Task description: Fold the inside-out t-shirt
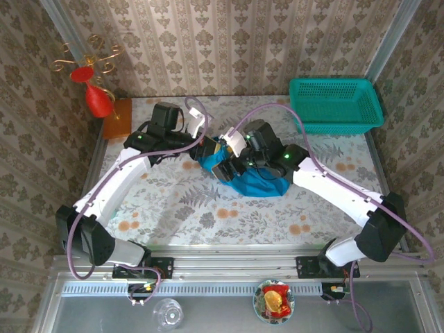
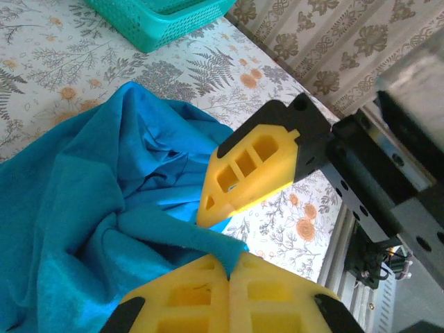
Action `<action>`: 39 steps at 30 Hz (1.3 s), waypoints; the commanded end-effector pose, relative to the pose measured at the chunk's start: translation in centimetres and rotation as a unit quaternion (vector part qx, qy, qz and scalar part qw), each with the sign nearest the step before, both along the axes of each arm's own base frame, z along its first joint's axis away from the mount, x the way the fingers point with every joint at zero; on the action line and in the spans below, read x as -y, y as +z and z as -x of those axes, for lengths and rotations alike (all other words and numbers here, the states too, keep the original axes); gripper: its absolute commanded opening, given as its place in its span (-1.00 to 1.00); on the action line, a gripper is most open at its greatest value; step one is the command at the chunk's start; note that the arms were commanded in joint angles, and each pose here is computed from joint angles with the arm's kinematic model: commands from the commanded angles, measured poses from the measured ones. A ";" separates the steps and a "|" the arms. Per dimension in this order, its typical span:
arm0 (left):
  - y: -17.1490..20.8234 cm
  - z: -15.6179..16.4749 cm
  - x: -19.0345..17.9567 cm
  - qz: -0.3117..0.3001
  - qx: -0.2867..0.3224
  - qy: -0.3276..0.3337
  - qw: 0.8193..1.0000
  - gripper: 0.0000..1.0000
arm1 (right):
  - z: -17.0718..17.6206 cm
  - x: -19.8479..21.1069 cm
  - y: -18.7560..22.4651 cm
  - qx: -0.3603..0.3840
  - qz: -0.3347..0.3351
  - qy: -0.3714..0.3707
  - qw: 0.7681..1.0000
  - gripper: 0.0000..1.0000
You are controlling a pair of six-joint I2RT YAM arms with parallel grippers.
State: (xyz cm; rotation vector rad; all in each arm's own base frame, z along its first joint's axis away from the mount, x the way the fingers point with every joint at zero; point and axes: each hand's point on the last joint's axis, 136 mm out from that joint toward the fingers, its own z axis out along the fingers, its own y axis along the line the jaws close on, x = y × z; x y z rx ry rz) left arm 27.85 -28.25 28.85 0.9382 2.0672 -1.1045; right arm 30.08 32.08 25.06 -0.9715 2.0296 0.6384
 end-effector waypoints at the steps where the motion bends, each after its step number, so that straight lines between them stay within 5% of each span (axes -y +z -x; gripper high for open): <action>1: 2.1 -0.2 -0.1 0.014 0.019 0.003 1.000 -1.00 | -1.9 0.7 -1.4 0.003 0.035 -0.065 0.997 0.80; 6: 2.6 0.1 -0.3 0.016 0.025 0.001 1.000 -1.00 | -2.9 2.6 -3.4 0.004 0.097 -0.102 0.990 0.42; 13: 2.1 0.0 -0.5 0.011 0.022 0.009 1.000 -1.00 | -3.5 5.0 -1.7 0.031 0.094 -0.141 0.985 -0.98; 16: 1.6 -0.7 -0.8 0.002 0.023 0.028 0.999 -0.85 | -3.6 6.7 0.0 0.058 0.093 -0.169 0.980 -1.00; 20: -0.1 -2.7 -2.1 -0.029 0.020 0.089 0.995 -0.29 | -3.8 11.2 2.7 0.104 0.090 -0.245 0.960 -1.00; 22: -1.6 -3.8 -3.0 -0.049 0.010 0.124 0.991 -0.18 | -3.8 14.1 3.7 0.123 0.085 -0.294 0.944 -1.00; 26: -5.9 -6.2 -5.6 -0.084 -0.035 0.190 0.978 -0.16 | -3.3 20.6 4.6 0.138 0.062 -0.399 0.904 -1.00; 32: -12.7 -7.7 -5.9 -0.125 -0.108 0.193 0.967 -0.14 | -1.7 27.7 3.2 0.133 0.062 -0.512 0.846 -1.00; 39: -19.8 -9.9 -6.1 -0.181 -0.158 0.206 0.949 -0.11 | -0.7 30.3 1.7 0.127 0.061 -0.550 0.823 -1.00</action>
